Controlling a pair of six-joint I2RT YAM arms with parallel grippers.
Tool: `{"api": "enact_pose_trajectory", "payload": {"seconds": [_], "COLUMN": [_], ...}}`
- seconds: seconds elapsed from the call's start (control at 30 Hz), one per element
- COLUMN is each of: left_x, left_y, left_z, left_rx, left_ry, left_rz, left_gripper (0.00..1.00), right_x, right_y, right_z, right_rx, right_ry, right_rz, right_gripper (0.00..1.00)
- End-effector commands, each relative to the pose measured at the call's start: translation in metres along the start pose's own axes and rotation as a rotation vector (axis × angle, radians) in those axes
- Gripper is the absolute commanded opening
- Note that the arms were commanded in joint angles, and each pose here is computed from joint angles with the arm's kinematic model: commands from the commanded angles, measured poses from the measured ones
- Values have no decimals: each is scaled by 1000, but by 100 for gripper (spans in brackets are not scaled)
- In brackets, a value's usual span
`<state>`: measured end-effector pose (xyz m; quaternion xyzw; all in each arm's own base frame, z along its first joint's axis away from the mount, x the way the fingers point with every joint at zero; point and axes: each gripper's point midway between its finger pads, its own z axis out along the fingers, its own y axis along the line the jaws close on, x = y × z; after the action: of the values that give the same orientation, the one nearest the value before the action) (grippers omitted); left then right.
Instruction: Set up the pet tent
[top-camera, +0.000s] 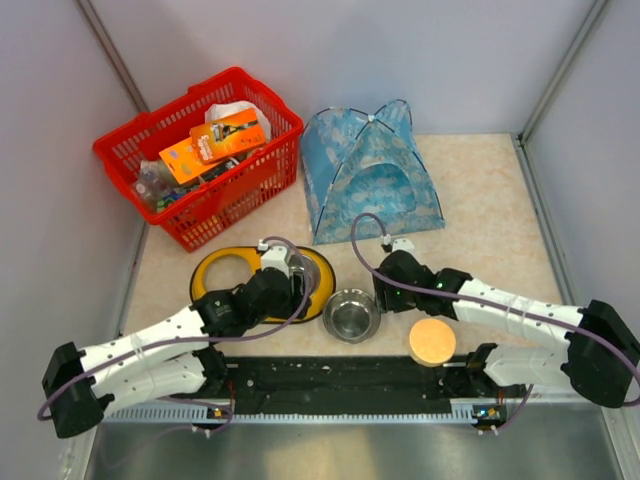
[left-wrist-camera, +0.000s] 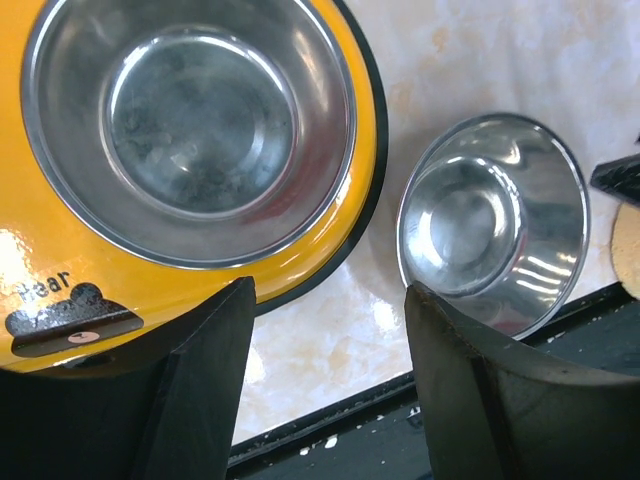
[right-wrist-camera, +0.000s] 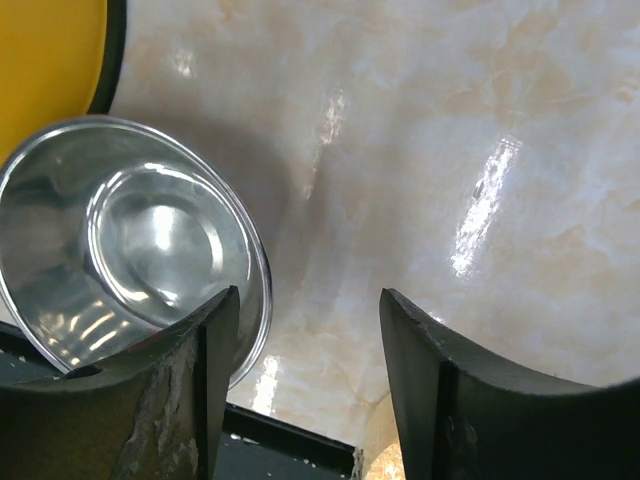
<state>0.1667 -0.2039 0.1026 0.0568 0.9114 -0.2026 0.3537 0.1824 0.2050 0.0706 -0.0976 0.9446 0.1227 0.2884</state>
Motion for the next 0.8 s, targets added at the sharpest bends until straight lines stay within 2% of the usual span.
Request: {"api": "enact_pose_trajectory", "payload": {"seconds": [0.0,0.23,0.3,0.37,0.4,0.63,0.77], "left_x": [-37,-48,-52,-56,-58,-95,-115], "left_y": [-13,1,6,10,12,13,21], "left_z": [-15,-31,-36,-42,-45,-102,-129], "left_rx": [37,-3,-17,-20,-24,-23,-49], "left_ry": [-123,-187,-214,-245,-257,-321,-393], "left_rz": [-25,-56,-68,-79,-81,-6,-14], "left_gripper": [66,66,66,66,66,66,66], "right_x": [10,19,20,16,12,-43,-75], "right_y": [10,28,31,31,34,81,108], "right_z": [7,24,26,27,25,-13,-32], "right_rx": [-64,-140,-148,-141,-149,-229,-297], "right_ry": [38,81,82,71,63,-96,-170], "right_rz": [-30,-18,-7,7,17,-20,-8], "right_gripper": [55,39,26,6,0,0,0]}}
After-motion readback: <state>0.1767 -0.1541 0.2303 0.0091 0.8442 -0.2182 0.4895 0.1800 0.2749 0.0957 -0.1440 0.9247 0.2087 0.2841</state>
